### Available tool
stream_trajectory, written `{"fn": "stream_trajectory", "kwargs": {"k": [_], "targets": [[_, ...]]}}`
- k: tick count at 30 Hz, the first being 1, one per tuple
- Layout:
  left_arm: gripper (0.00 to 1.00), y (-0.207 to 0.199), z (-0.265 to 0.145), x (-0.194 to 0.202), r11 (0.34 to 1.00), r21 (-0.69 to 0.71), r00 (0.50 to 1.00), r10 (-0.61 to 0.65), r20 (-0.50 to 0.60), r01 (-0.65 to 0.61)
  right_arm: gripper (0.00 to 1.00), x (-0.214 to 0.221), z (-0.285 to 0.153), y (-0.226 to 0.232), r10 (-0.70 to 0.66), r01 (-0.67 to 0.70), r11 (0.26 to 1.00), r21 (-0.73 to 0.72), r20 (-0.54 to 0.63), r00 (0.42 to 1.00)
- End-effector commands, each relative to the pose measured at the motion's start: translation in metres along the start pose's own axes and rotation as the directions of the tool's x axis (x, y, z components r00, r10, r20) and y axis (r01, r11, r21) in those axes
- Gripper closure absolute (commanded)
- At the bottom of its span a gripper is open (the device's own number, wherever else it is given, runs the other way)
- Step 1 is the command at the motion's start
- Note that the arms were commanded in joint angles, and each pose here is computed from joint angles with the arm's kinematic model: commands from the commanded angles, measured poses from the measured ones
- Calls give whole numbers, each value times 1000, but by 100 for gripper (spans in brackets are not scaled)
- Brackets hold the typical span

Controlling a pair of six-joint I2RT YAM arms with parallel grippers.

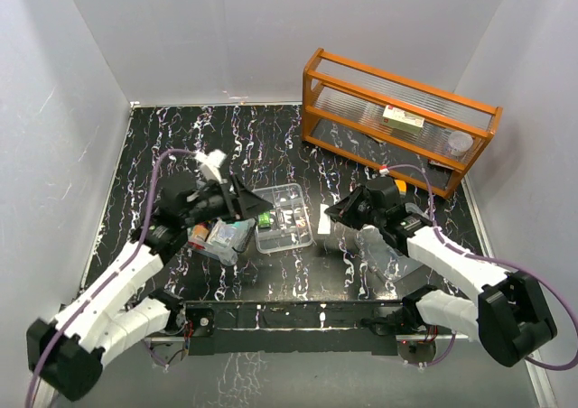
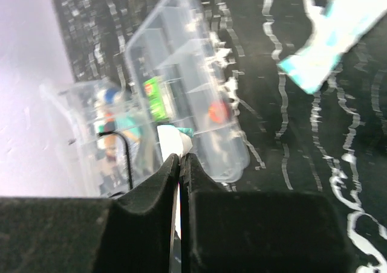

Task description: Organize the medicine kit

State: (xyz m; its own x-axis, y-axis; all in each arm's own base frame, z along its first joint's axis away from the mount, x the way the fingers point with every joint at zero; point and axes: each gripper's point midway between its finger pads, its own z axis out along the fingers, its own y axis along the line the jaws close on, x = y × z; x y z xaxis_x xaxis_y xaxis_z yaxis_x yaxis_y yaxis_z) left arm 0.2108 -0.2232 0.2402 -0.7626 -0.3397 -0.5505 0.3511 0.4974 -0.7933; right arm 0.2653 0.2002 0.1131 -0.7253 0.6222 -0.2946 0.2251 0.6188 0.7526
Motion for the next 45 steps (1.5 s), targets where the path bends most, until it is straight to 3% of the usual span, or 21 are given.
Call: {"fn": "stream_trajectory", "kwargs": {"k": [1, 11, 19, 27, 34, 35, 37, 40, 42, 45], "targets": [[35, -41, 32, 22, 997, 75, 993, 30, -111, -22, 100, -2, -20, 55, -89, 86, 962, -259, 2, 996], [47, -27, 108, 69, 998, -14, 965, -62, -254, 61, 100, 8, -33, 62, -88, 75, 937, -341, -21, 996], [56, -27, 125, 77, 989, 24, 954, -134, -270, 146, 100, 14, -38, 67, -110, 85, 923, -376, -44, 993], [64, -22, 131, 89, 988, 10, 942, -143, -302, 153, 100, 17, -36, 66, -104, 72, 921, -382, -65, 992], [88, -15, 130, 86, 999, -1, 954, -44, -297, 45, 100, 18, -36, 66, -123, 90, 919, -385, -64, 990], [91, -15, 129, 85, 1000, 8, 955, -4, -295, 7, 95, 17, -35, 65, -131, 99, 920, -380, -59, 990], [98, -11, 123, 85, 997, 20, 951, 76, -301, -73, 73, 16, -34, 62, -149, 120, 926, -357, -54, 987], [100, 7, 112, 88, 972, -14, 913, 216, -346, -235, 57, 6, -35, 60, -167, 156, 939, -307, -8, 986], [100, 22, 103, 90, 940, -42, 869, 294, -398, -338, 48, -3, -36, 53, -162, 164, 955, -248, 30, 986], [100, 27, 87, 90, 886, -15, 779, 399, -484, -464, 44, -11, -38, 44, -150, 162, 969, -188, 76, 986]]}}
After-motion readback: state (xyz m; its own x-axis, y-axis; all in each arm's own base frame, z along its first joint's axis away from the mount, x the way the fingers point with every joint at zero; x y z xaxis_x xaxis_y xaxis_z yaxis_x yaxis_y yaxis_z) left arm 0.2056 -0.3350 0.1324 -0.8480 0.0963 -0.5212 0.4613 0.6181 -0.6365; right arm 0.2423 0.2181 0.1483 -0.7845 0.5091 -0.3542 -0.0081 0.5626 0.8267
